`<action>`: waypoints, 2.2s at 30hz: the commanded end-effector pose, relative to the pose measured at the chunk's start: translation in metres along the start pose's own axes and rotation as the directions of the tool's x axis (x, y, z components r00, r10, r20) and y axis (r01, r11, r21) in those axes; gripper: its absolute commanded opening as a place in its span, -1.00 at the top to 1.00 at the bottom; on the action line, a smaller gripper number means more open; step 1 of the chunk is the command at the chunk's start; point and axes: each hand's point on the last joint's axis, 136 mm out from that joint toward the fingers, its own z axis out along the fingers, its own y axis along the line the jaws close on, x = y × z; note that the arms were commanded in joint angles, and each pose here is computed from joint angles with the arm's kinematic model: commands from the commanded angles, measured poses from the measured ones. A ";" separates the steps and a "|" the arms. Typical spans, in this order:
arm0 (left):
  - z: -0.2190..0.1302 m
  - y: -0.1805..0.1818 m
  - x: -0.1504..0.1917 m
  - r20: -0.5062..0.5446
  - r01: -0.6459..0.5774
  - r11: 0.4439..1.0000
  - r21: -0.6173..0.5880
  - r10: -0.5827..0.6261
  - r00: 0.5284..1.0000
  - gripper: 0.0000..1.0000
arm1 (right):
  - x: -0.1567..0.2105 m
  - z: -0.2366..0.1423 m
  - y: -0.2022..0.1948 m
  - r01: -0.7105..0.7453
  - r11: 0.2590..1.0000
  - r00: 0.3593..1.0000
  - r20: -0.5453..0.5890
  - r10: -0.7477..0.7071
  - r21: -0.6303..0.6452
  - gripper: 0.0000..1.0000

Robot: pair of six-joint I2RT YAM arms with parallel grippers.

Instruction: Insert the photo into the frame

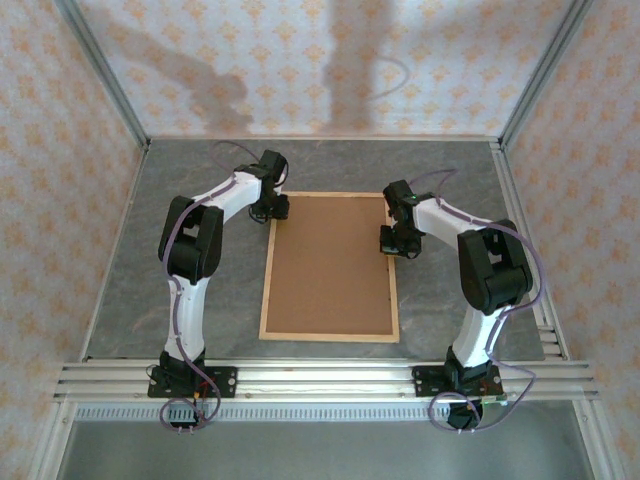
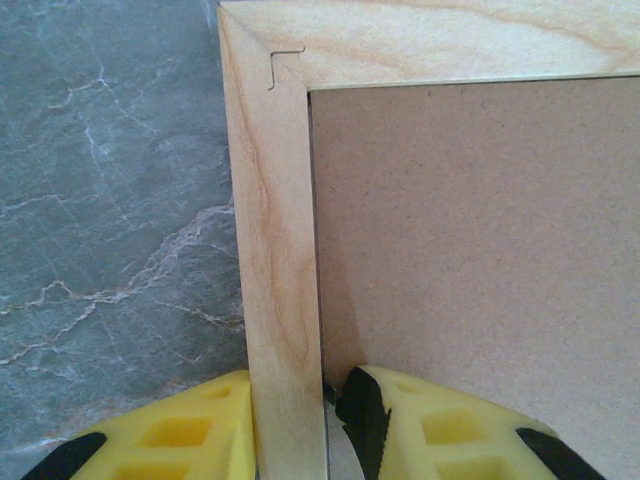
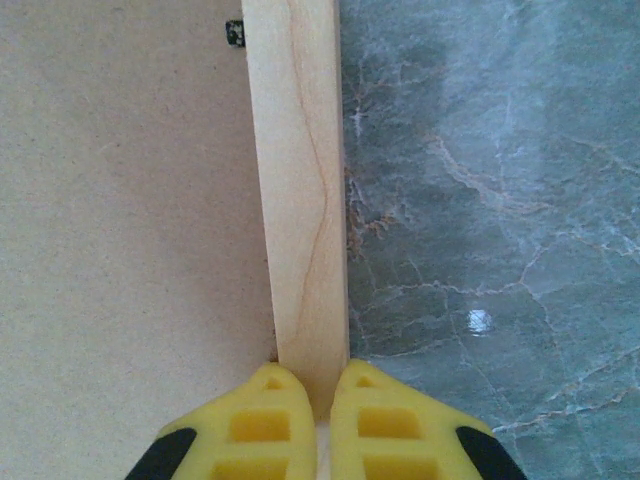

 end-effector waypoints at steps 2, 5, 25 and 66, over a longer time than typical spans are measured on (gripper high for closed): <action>0.010 -0.053 0.052 -0.135 -0.030 0.992 0.126 0.047 0.990 0.24 | 0.009 0.023 0.003 0.014 1.000 0.999 -0.034 -0.014 -0.002 0.85; -0.009 -0.041 0.032 -0.052 0.015 0.994 0.110 -0.010 0.999 0.03 | 0.009 0.022 0.002 0.016 1.000 0.999 -0.031 -0.016 0.000 0.85; -0.029 0.026 -0.012 0.091 0.182 0.983 0.033 -0.185 0.979 0.28 | 0.005 0.018 -0.004 0.017 1.000 1.000 -0.022 -0.016 0.026 0.88; 0.026 0.010 0.086 -0.209 0.066 0.997 -0.042 -0.074 0.975 0.48 | 0.005 0.023 -0.005 0.018 0.999 0.999 -0.031 -0.017 0.033 0.88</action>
